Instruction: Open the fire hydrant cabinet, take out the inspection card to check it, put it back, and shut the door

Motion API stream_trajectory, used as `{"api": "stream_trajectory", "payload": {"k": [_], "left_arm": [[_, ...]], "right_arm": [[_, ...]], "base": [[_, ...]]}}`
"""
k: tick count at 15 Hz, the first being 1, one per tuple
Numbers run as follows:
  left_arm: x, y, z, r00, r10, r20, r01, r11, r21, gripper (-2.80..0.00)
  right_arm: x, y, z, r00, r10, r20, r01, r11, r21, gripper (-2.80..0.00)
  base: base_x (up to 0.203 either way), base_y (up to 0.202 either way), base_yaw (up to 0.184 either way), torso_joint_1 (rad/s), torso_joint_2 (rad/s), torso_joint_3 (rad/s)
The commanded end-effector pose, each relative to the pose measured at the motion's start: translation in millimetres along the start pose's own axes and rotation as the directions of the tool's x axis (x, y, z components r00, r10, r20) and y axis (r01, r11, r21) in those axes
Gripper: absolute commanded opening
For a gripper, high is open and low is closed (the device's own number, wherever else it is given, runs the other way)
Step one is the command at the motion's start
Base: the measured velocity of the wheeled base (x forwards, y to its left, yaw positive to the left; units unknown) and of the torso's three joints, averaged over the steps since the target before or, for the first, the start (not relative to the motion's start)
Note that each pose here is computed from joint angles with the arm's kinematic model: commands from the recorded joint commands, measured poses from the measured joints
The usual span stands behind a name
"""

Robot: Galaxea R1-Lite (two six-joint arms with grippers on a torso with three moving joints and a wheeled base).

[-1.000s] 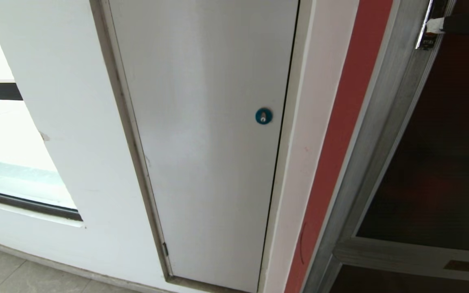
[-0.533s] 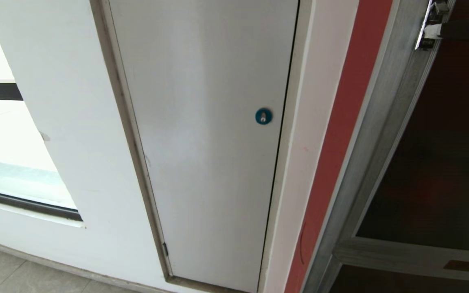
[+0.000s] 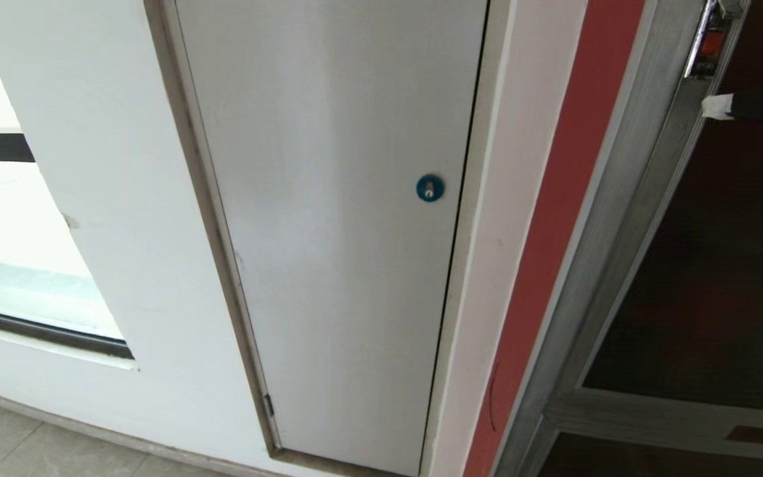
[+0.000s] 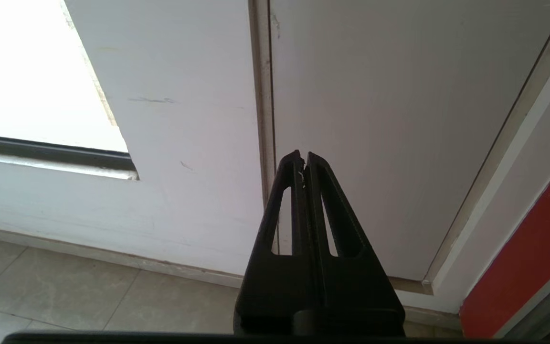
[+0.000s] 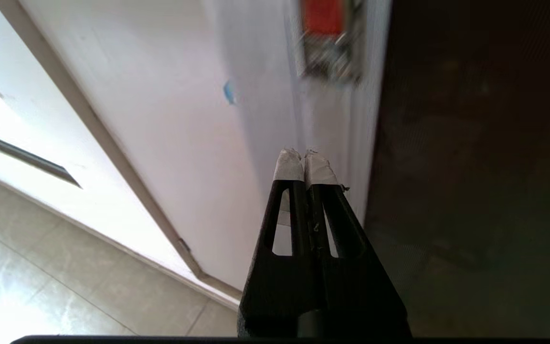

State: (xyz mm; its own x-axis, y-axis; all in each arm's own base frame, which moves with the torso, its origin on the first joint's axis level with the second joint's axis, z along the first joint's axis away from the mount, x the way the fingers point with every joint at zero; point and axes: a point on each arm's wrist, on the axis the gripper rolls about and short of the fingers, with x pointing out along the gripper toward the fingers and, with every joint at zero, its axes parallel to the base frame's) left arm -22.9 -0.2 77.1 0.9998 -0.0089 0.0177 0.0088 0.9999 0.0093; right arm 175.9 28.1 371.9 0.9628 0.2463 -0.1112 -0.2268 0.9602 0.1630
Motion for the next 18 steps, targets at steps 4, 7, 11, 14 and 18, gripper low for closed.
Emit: {"api": "stream_trajectory", "payload": {"k": [4,7,11,14,18], "left_arm": [[0.5,0.0,-1.6,1.000,0.000,-0.007,0.000,1.000,0.000,-2.80],[0.5,0.0,-1.6,1.000,0.000,-0.007,0.000,1.000,0.000,-2.80],[0.5,0.0,-1.6,1.000,0.000,-0.007,0.000,1.000,0.000,-2.80],[0.5,0.0,-1.6,1.000,0.000,-0.007,0.000,1.000,0.000,-2.80],[0.5,0.0,-1.6,1.000,0.000,-0.007,0.000,1.000,0.000,-2.80]], "right_arm": [[-31.6,26.9,-14.6,0.983,-0.084,0.166,0.086,0.996,-0.006,-2.80],[-17.2,30.7,-28.3,0.927,-0.172,0.332,0.198,0.979,-0.045,-2.80],[5.9,32.6,-38.1,0.831,-0.236,0.504,0.335,0.935,-0.114,-2.80],[6.8,35.9,-38.8,0.833,-0.211,0.512,0.324,0.935,-0.142,-2.80],[5.6,37.0,-36.6,0.833,-0.174,0.524,0.296,0.942,-0.157,-2.80]], "base": [[0.000,0.000,0.000,0.000,0.00,0.000],[0.000,0.000,0.000,0.000,0.00,0.000],[0.000,0.000,0.000,0.000,0.00,0.000],[0.000,0.000,0.000,0.000,0.00,0.000],[0.000,0.000,0.000,0.000,0.00,0.000]]}}
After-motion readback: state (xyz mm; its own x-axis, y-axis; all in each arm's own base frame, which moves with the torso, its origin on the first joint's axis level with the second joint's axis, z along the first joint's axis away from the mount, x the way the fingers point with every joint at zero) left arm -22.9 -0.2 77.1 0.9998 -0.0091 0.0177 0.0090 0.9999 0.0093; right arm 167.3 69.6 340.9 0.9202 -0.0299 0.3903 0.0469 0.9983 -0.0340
